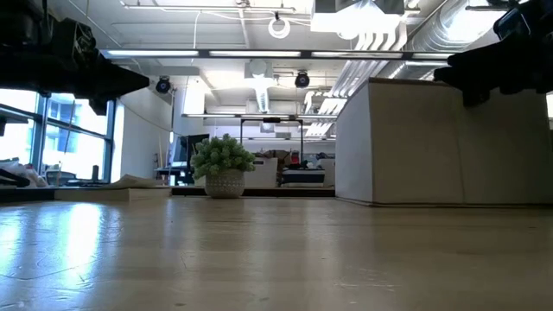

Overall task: Sort clothes
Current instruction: Return to Home Position

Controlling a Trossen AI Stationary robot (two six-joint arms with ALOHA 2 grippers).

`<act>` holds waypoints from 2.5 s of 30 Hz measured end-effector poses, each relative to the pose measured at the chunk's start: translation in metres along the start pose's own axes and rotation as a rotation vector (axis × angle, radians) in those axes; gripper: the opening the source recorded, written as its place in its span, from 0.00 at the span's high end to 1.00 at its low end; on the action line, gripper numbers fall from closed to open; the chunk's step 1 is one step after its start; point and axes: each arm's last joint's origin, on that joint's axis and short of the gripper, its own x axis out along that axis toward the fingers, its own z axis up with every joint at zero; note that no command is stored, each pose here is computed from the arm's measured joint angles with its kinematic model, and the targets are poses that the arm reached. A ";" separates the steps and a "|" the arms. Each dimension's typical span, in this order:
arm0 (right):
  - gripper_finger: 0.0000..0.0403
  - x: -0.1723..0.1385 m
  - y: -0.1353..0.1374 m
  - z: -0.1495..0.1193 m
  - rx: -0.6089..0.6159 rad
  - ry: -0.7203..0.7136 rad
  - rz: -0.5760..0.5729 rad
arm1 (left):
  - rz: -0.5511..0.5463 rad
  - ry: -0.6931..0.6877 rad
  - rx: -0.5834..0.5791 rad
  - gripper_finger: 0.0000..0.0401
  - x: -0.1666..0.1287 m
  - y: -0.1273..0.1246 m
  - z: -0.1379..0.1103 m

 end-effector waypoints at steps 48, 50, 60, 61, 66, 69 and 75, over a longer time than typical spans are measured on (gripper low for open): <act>0.58 0.000 0.000 0.000 0.003 0.002 0.001 | -0.453 0.093 -0.066 1.00 -0.005 -0.020 -0.004; 0.58 0.000 0.000 0.000 0.003 0.002 0.001 | -0.453 0.093 -0.066 1.00 -0.005 -0.020 -0.004; 0.58 0.000 0.000 0.000 0.003 0.002 0.001 | -0.452 0.093 -0.066 1.00 -0.005 -0.020 -0.004; 0.58 0.000 0.000 0.000 0.003 0.002 0.001 | -0.452 0.093 -0.066 1.00 -0.005 -0.020 -0.004; 0.58 0.000 0.000 0.000 0.003 0.002 0.001 | -0.452 0.093 -0.066 1.00 -0.005 -0.020 -0.004; 0.58 0.000 0.000 0.000 0.003 0.002 0.001 | -0.452 0.093 -0.066 1.00 -0.005 -0.020 -0.004; 0.58 0.000 0.000 0.000 0.003 0.002 0.001 | -0.452 0.092 -0.066 1.00 -0.005 -0.020 -0.004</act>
